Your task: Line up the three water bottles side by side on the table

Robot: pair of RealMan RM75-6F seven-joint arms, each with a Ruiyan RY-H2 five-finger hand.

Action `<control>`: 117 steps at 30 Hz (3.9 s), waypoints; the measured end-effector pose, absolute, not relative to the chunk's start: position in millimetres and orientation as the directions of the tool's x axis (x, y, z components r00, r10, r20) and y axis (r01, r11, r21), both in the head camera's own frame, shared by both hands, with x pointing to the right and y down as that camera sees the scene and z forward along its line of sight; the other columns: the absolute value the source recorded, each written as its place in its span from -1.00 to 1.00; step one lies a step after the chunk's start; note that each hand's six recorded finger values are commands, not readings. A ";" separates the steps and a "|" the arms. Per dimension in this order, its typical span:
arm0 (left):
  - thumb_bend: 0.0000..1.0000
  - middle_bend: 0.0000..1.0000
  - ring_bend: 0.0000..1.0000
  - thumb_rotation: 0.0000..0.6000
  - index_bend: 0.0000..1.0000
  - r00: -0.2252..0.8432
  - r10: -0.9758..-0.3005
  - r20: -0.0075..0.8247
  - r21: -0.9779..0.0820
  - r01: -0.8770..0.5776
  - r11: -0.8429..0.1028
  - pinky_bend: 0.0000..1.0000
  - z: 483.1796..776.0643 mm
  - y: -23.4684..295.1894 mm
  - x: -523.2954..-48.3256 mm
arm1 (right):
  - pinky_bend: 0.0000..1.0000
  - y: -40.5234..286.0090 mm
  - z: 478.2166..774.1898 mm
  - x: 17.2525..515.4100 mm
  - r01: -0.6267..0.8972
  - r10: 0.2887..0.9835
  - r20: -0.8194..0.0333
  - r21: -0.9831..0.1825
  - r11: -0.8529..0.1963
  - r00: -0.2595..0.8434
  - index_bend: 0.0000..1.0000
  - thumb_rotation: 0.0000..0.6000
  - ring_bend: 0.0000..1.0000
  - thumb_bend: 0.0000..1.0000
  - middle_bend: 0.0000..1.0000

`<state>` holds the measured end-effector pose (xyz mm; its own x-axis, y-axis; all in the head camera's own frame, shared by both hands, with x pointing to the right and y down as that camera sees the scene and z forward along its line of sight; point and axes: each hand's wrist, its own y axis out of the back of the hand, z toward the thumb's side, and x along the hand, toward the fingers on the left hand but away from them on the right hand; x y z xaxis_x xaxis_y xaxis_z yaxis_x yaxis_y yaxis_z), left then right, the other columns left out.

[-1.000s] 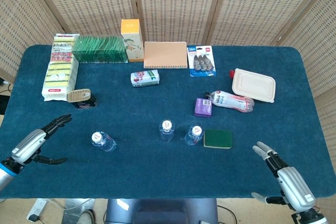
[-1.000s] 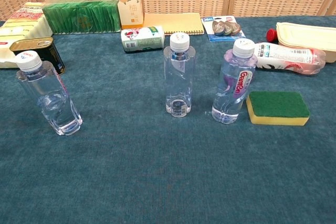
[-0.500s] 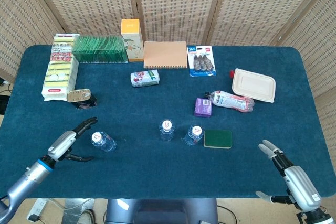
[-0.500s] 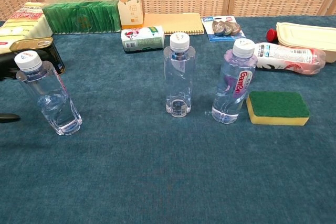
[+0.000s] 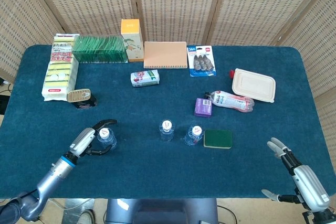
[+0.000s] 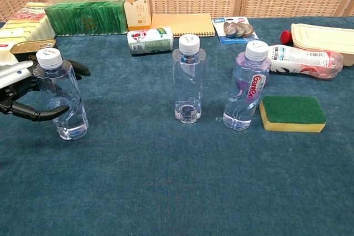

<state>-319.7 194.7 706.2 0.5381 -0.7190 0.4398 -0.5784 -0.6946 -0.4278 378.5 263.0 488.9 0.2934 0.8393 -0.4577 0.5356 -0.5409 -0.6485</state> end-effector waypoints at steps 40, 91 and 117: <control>-0.12 -0.14 -0.28 1.00 -0.01 0.587 -0.724 0.361 -0.379 -0.617 -0.689 0.00 731.0 132.8 -192.8 | -0.56 260.8 494.9 378.4 0.533 0.829 -0.477 -0.638 -0.556 0.293 -0.95 1.00 -0.85 -1.00 -0.95; -0.54 -1.00 -1.00 1.00 -1.00 0.614 -0.700 0.364 -0.407 -0.571 -0.713 -0.67 733.9 138.3 -197.2 | -0.56 262.2 490.6 377.1 0.528 0.830 -0.472 -0.643 -0.555 0.298 -0.95 1.00 -0.85 -1.00 -0.94; -0.56 -1.00 -1.00 1.00 -1.00 0.252 -0.852 0.459 -0.789 -0.326 -0.521 -0.90 562.0 179.6 -444.6 | -0.99 259.9 488.9 381.9 0.340 0.888 -0.417 -0.821 -0.459 0.192 -0.73 1.00 -1.00 -1.00 -0.98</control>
